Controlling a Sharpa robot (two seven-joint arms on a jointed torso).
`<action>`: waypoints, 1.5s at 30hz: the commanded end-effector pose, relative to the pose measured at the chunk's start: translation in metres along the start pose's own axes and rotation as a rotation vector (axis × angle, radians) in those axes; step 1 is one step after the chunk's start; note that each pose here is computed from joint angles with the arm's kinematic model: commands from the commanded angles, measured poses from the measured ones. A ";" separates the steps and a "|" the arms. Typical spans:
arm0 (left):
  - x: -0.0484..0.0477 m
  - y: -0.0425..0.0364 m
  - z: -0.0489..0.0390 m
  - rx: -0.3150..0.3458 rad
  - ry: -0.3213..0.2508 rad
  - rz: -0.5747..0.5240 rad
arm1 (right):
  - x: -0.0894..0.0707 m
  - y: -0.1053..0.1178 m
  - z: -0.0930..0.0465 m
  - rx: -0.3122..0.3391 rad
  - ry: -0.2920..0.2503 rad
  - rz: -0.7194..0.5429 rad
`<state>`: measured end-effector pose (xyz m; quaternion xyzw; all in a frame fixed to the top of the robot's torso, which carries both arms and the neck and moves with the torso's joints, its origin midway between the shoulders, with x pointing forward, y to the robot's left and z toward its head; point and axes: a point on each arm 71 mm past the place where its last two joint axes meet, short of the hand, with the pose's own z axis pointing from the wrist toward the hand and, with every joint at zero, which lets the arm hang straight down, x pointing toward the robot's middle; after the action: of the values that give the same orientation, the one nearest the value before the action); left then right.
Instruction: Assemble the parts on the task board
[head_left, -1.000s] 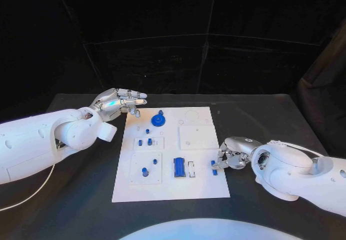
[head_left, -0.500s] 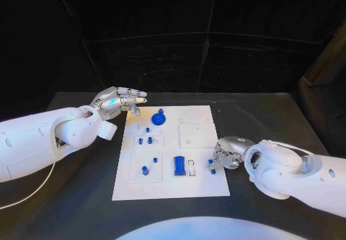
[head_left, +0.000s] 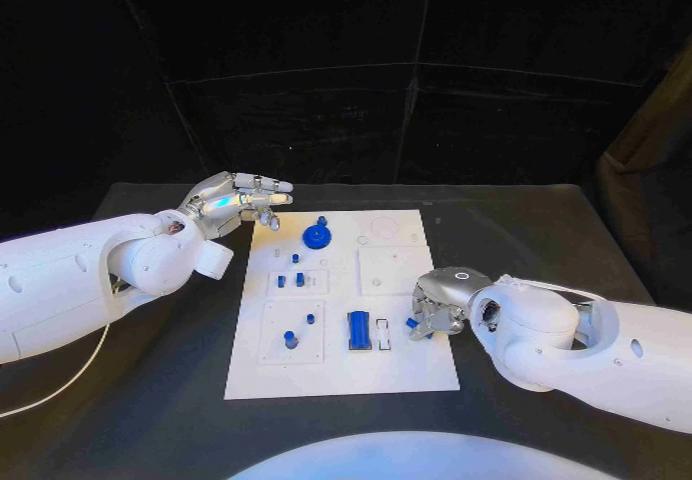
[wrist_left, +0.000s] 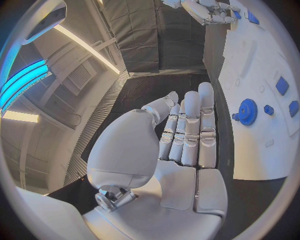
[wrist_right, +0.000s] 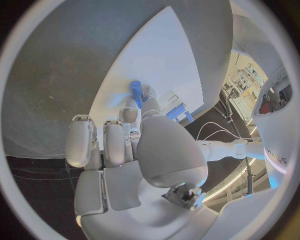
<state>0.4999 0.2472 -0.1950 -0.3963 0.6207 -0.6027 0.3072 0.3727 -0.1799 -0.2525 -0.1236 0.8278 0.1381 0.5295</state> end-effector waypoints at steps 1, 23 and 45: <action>0.0008 -0.0013 0.0000 0.005 0.010 -0.007 | 0.012 -0.004 0.001 0.023 0.062 -0.124; 0.0011 -0.0011 0.0004 0.004 0.010 -0.007 | 0.009 -0.009 -0.014 0.044 0.029 0.505; 0.0021 -0.0011 0.0004 0.004 0.013 -0.008 | 0.010 0.007 -0.009 0.039 0.062 0.659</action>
<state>0.4996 0.2466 -0.1952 -0.3962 0.6215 -0.6027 0.3059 0.3584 -0.1767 -0.2556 0.1484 0.8370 0.2865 0.4419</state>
